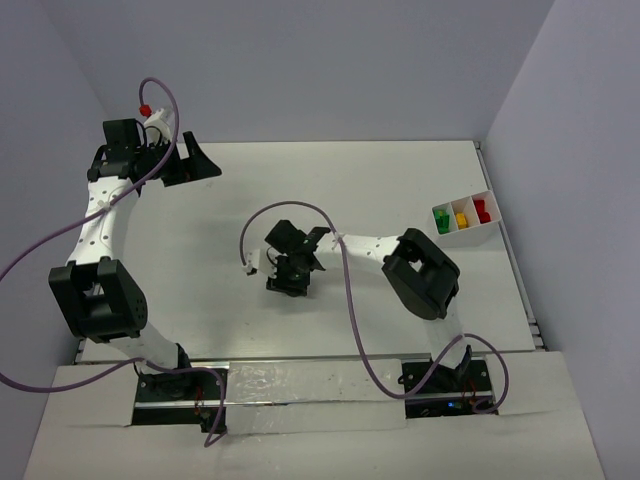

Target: Sort the legos into containers by color

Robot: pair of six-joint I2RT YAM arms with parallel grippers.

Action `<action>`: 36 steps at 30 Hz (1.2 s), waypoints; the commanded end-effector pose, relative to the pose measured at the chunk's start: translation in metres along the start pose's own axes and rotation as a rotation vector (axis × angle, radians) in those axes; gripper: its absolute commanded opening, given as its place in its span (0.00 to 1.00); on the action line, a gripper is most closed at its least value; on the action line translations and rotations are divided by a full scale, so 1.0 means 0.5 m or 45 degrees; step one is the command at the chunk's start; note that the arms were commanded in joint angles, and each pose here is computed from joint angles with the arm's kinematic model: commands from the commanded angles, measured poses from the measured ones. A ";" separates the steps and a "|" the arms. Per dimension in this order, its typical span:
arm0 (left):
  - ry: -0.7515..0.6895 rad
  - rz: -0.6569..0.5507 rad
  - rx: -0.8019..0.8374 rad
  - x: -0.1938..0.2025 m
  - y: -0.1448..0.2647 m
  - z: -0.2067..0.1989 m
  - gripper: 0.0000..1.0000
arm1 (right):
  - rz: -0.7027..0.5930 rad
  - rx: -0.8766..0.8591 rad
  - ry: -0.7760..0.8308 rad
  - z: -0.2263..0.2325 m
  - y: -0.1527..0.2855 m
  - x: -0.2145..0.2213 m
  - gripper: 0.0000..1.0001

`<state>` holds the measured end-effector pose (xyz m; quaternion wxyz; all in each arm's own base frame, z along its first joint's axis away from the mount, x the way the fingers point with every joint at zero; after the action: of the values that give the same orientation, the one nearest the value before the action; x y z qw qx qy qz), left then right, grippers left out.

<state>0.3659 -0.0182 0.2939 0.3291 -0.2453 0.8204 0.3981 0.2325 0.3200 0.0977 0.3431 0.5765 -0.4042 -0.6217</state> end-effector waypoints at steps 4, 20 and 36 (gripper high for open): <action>-0.045 -0.042 -0.012 -0.011 0.019 -0.012 0.99 | -0.021 0.044 0.014 -0.007 0.000 -0.017 0.17; -0.230 -0.050 -0.069 -0.002 0.002 -0.070 0.99 | -0.267 0.354 -0.564 -0.164 0.408 0.156 0.00; -0.338 -0.037 -0.121 0.002 -0.049 -0.114 0.99 | 0.074 1.090 -1.279 -0.288 0.726 0.596 0.00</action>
<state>0.3542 -0.0776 0.2931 0.3985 -0.2008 0.7651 0.4642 0.3277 -0.0992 0.2888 -0.1362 0.3197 -0.7078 -0.6150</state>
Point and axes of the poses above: each gripper's point midway between its finger pads, its own y axis back along the fingers, its own z axis along the line the jaws close on, x = y × z, the point moved 9 cm from there along y, back along the fingers, and after that the axes turned 4 degrees about -y, right-handed, at the moved point
